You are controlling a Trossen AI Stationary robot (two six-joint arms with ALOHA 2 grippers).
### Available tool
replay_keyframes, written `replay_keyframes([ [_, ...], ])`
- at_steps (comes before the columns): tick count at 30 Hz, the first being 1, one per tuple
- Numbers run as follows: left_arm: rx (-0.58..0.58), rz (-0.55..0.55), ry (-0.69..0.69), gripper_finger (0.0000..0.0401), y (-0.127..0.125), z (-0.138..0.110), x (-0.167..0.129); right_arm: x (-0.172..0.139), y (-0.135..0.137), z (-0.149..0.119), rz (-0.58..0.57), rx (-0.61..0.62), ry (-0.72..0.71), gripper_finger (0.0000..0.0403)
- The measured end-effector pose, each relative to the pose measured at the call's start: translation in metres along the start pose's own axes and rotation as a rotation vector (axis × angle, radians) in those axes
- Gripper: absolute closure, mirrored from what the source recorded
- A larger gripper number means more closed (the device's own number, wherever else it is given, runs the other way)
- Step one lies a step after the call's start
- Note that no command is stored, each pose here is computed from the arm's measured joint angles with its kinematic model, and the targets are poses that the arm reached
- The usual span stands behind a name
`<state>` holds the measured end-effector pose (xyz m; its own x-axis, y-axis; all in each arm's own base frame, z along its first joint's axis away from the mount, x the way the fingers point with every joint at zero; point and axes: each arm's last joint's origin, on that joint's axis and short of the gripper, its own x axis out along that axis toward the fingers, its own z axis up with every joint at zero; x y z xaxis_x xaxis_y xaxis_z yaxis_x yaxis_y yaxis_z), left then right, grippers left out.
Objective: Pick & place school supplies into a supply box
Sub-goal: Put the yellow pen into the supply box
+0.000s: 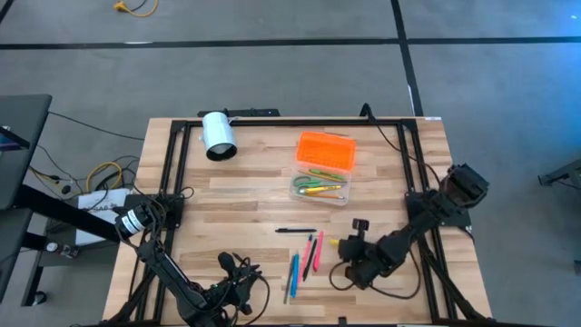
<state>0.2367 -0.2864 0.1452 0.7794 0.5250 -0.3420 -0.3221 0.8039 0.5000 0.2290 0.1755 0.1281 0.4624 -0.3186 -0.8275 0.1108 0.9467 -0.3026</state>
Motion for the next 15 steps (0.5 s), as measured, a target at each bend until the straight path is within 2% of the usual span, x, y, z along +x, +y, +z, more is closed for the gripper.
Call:
replay_keyframes([
  [9,0.0,0.002,-0.003,0.0321,0.0,0.0,0.0,-0.019,0.014,0.001,-0.116,-0.121,-0.187,0.04],
  [15,0.0,0.002,-0.002,0.0321,0.0,0.0,0.0,-0.024,0.015,0.006,-0.181,-0.175,-0.251,0.04],
])
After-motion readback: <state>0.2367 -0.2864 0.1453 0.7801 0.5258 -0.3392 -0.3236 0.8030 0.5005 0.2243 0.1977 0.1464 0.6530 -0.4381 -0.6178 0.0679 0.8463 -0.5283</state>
